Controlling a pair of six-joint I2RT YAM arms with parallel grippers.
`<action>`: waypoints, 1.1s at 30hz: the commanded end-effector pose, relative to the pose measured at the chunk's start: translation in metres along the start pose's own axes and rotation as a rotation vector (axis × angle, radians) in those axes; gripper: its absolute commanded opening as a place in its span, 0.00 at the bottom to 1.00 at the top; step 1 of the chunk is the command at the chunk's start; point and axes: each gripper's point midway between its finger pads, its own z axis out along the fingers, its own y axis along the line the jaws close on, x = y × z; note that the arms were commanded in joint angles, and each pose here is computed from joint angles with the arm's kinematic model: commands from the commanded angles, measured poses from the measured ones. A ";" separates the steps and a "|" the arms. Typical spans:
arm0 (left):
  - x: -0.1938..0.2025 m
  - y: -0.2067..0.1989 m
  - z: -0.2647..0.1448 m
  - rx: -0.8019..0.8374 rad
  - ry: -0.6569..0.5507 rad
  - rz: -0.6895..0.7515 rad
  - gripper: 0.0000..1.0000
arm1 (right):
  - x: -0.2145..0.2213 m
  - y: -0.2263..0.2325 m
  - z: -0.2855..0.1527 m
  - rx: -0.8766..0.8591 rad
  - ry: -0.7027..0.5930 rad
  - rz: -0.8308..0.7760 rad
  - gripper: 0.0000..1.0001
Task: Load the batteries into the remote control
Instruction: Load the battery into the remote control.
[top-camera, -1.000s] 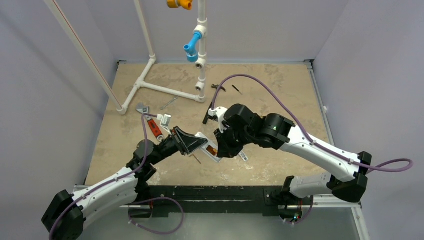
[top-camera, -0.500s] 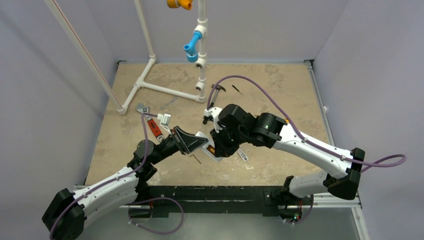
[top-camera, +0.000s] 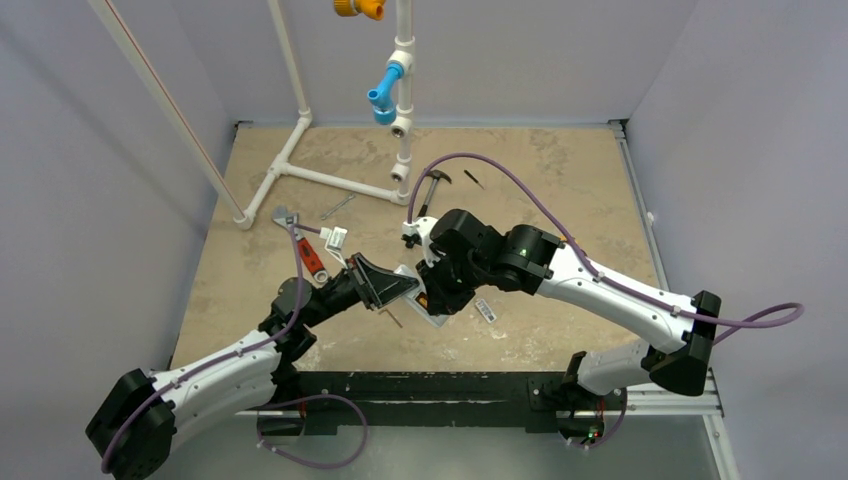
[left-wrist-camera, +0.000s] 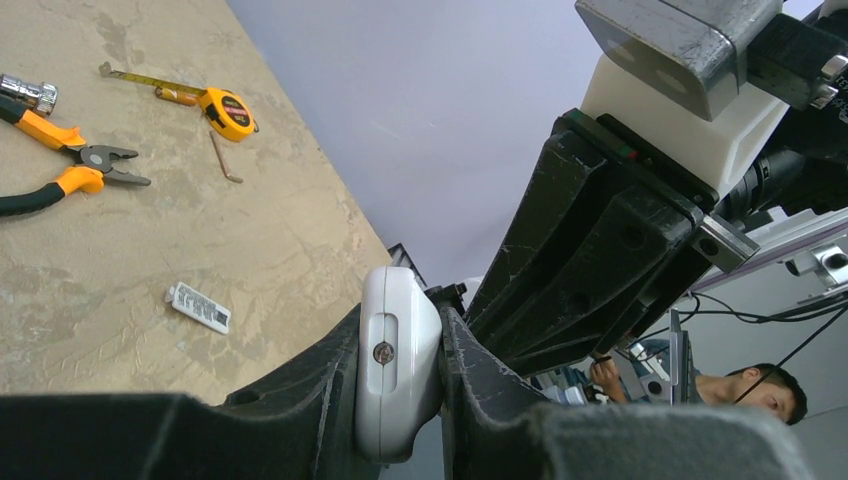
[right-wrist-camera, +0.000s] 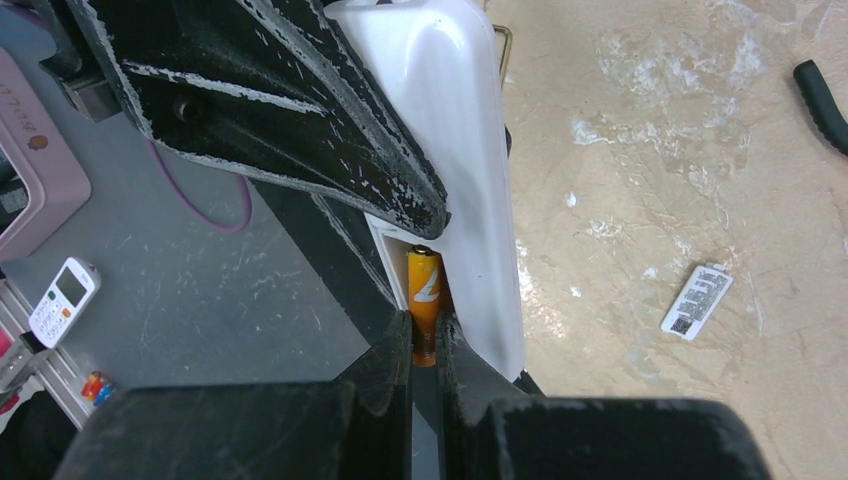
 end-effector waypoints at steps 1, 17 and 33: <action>-0.009 -0.031 0.000 0.127 -0.029 0.015 0.00 | -0.010 0.001 -0.001 0.003 -0.035 -0.031 0.00; -0.006 -0.028 0.000 0.153 -0.028 -0.018 0.00 | -0.014 -0.004 -0.002 0.028 -0.060 -0.058 0.21; -0.003 -0.022 0.000 0.136 -0.024 -0.023 0.00 | -0.021 -0.012 -0.013 0.082 -0.104 -0.065 0.42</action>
